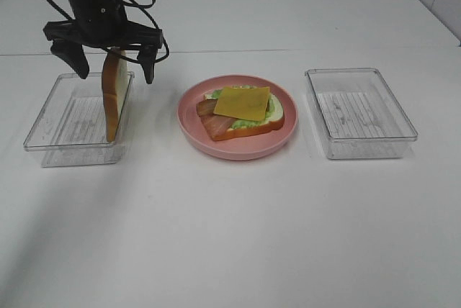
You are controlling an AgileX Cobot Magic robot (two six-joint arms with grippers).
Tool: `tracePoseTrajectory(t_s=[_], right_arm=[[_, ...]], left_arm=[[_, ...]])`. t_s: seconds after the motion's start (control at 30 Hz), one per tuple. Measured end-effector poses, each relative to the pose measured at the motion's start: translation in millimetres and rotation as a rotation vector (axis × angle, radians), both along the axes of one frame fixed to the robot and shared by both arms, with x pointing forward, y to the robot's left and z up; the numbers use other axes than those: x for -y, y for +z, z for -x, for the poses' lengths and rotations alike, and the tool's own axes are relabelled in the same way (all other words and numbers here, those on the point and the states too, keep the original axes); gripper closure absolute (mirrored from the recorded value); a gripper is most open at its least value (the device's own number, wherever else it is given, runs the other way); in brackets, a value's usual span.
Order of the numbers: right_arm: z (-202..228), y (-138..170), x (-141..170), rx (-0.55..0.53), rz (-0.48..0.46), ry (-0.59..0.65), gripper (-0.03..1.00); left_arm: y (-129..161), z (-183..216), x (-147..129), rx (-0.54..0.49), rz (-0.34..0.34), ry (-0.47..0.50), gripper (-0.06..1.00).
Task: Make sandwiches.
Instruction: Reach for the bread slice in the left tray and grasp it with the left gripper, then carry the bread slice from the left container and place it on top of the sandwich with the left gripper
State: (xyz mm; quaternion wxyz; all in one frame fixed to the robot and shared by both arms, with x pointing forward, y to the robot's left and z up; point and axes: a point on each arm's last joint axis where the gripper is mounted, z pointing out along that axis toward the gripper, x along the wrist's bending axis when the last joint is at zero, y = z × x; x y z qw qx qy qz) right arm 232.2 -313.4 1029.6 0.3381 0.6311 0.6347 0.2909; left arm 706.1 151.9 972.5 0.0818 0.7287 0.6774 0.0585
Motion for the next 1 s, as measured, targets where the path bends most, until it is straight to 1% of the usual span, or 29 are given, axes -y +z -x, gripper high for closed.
tracePoseTrajectory(t_s=[0.03, 0.1, 0.23, 0.27, 0.3, 0.33, 0.37, 0.4, 0.43, 0.47, 0.5, 0.53, 0.57, 0.6, 0.63, 0.8, 0.87, 0.9, 0.93, 0.97, 1.0], right_arm=[[0.0, 0.0, 0.0, 0.0, 0.0, 0.0, -0.02], [0.0, 0.0, 0.0, 0.0, 0.0, 0.0, -0.02], [0.0, 0.0, 0.0, 0.0, 0.0, 0.0, -0.02], [0.0, 0.0, 0.0, 0.0, 0.0, 0.0, -0.02], [0.0, 0.0, 0.0, 0.0, 0.0, 0.0, -0.02], [0.0, 0.0, 0.0, 0.0, 0.0, 0.0, -0.02], [0.0, 0.0, 0.0, 0.0, 0.0, 0.0, -0.02], [0.0, 0.0, 0.0, 0.0, 0.0, 0.0, -0.02], [0.0, 0.0, 0.0, 0.0, 0.0, 0.0, -0.02], [0.0, 0.0, 0.0, 0.0, 0.0, 0.0, -0.02], [0.0, 0.0, 0.0, 0.0, 0.0, 0.0, -0.02], [0.0, 0.0, 0.0, 0.0, 0.0, 0.0, -0.02], [0.0, 0.0, 0.0, 0.0, 0.0, 0.0, -0.02], [0.0, 0.0, 0.0, 0.0, 0.0, 0.0, -0.02], [0.0, 0.0, 0.0, 0.0, 0.0, 0.0, -0.02], [0.0, 0.0, 0.0, 0.0, 0.0, 0.0, -0.02], [0.0, 0.0, 0.0, 0.0, 0.0, 0.0, -0.02], [0.0, 0.0, 0.0, 0.0, 0.0, 0.0, -0.02], [0.0, 0.0, 0.0, 0.0, 0.0, 0.0, -0.02], [0.0, 0.0, 0.0, 0.0, 0.0, 0.0, -0.02], [0.0, 0.0, 0.0, 0.0, 0.0, 0.0, -0.02]], left_arm=[[0.0, 0.0, 0.0, 0.0, 0.0, 0.0, -0.04], [-13.3, -1.6, 1.0, -0.027, -0.004, -0.003, -0.04], [-17.7, -1.8, 1.0, -0.036, -0.009, -0.009, -0.04], [-18.2, -1.9, 1.1, -0.037, -0.009, -0.01, -0.02], [-18.2, -1.9, 1.1, -0.037, -0.009, -0.01, 0.04], [-18.2, -1.9, 1.1, -0.037, -0.009, -0.01, 0.04], [-18.2, -1.9, 1.1, -0.037, -0.009, -0.01, 0.09], [-18.2, -1.9, 1.1, -0.037, -0.009, -0.01, 0.23], [-18.2, -1.9, 1.1, -0.037, -0.009, -0.01, 0.23], [-18.2, -1.9, 1.1, -0.037, -0.009, -0.01, 0.43], [-18.2, -2.0, 0.7, -0.036, -0.013, -0.011, 0.54], [-18.2, -2.0, 0.7, -0.036, -0.013, -0.011, 0.54], [-18.1, -2.5, -0.8, -0.03, -0.031, -0.014, 0.73], [-18.1, -2.5, -0.8, -0.03, -0.031, -0.014, 0.73], [-18.2, -2.6, -2.1, -0.031, -0.04, -0.014, 0.76], [-12.2, -2.5, -3.5, -0.019, -0.039, -0.013, 0.75], [3.0, -0.4, -4.1, 0.01, -0.03, -0.011, 0.75], [3.0, -0.4, -4.1, 0.01, -0.03, -0.011, 0.75], [18.9, 2.1, -4.9, 0.042, -0.02, -0.009, 0.75], [18.9, 2.1, -4.9, 0.042, -0.02, -0.009, 0.75], [27.1, 3.7, -5.4, 0.058, -0.014, -0.008, 0.75]])
